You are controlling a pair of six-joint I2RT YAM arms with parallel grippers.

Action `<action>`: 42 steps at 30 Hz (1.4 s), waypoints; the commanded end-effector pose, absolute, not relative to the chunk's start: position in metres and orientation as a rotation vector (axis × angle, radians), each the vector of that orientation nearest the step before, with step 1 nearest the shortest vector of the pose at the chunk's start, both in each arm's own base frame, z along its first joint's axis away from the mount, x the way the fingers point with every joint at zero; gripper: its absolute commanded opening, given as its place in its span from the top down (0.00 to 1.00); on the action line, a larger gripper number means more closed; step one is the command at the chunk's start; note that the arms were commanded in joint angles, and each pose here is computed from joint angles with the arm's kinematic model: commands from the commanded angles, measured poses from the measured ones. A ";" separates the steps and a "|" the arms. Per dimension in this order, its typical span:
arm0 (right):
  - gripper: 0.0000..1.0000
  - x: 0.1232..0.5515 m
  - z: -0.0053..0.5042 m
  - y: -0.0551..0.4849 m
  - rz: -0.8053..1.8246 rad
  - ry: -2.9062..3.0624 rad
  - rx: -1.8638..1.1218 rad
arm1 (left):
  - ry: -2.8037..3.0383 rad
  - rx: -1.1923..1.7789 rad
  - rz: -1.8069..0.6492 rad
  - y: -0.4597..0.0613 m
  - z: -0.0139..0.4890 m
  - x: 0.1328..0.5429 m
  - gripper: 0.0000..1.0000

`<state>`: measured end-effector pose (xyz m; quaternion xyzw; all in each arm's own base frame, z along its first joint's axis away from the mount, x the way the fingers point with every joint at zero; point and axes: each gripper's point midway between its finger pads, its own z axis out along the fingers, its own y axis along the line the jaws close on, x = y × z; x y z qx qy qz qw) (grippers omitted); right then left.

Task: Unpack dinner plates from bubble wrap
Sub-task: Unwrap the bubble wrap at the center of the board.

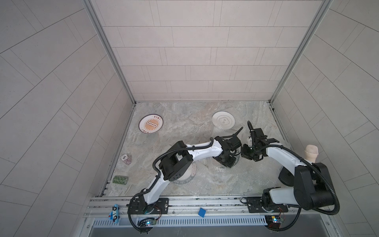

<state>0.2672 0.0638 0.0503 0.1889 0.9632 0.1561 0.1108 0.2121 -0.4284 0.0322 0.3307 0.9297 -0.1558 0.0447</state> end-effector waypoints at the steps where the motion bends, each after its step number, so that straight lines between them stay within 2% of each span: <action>1: 1.00 0.291 0.060 0.042 0.353 2.739 0.643 | 2.932 0.940 -0.327 -0.385 0.025 0.214 1.00; 7: 1.00 0.301 0.056 0.030 0.278 2.719 0.704 | 2.966 0.797 -0.379 -0.360 0.028 0.232 1.00; 18: 1.00 0.293 0.046 0.004 0.160 2.712 0.816 | 3.036 0.521 -0.442 -0.313 0.022 0.262 1.00; 42: 1.00 0.282 0.017 -0.010 0.219 2.749 0.949 | 3.049 0.292 -0.412 -0.261 0.021 0.282 1.00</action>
